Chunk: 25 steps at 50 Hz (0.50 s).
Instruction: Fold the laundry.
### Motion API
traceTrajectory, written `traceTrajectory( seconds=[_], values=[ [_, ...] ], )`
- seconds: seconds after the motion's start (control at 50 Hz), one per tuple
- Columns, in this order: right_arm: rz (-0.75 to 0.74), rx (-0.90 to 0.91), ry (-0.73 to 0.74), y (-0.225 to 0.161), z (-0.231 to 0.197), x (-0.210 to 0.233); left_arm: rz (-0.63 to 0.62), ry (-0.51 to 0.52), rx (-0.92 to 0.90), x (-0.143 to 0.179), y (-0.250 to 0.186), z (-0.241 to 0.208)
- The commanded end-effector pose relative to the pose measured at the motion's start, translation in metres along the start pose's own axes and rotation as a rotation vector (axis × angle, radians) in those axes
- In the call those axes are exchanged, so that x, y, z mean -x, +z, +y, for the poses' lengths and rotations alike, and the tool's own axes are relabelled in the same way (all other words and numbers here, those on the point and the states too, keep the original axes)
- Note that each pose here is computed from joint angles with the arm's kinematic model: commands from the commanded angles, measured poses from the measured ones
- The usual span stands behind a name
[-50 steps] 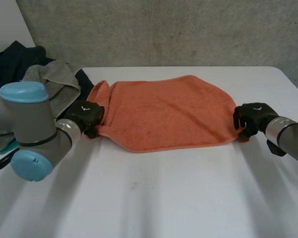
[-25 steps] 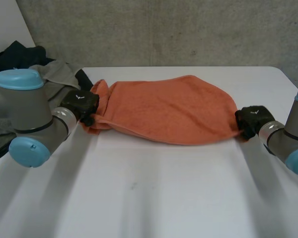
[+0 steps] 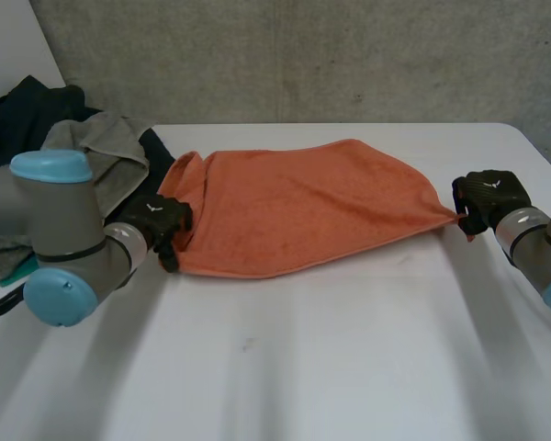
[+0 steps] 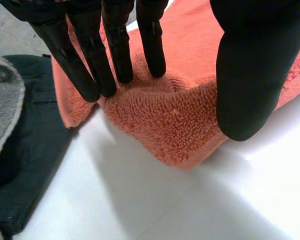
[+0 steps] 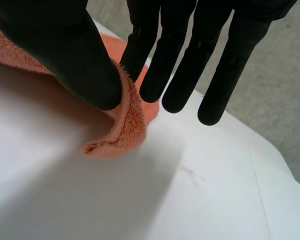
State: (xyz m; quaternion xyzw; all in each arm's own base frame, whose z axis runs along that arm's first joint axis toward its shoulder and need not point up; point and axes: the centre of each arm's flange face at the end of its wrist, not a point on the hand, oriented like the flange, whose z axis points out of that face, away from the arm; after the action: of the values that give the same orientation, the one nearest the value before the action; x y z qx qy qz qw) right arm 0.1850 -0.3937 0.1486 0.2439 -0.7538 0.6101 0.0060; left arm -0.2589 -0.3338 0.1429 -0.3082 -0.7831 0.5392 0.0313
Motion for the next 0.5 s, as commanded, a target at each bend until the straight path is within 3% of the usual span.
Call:
traceTrajectory(
  seconds=[0.02,0.22,0.34,0.42,0.5],
  values=[
    [0.005,0.035,0.022,-0.001,-0.003,-0.006,0.001,0.071,0.0,-0.012,0.004,0.003],
    [0.041,0.027,0.094,-0.006,-0.019,-0.019,-0.079,0.208,-0.012,-0.03,0.018,0.004],
    [0.094,0.023,0.096,-0.009,-0.03,-0.034,-0.199,0.288,0.006,-0.015,0.016,-0.002],
    [0.075,0.058,0.075,-0.024,-0.04,-0.035,-0.216,0.28,-0.065,-0.006,-0.007,-0.031],
    [0.086,0.023,0.005,-0.051,-0.073,-0.049,-0.206,0.243,-0.257,0.005,-0.055,-0.089]
  ],
)
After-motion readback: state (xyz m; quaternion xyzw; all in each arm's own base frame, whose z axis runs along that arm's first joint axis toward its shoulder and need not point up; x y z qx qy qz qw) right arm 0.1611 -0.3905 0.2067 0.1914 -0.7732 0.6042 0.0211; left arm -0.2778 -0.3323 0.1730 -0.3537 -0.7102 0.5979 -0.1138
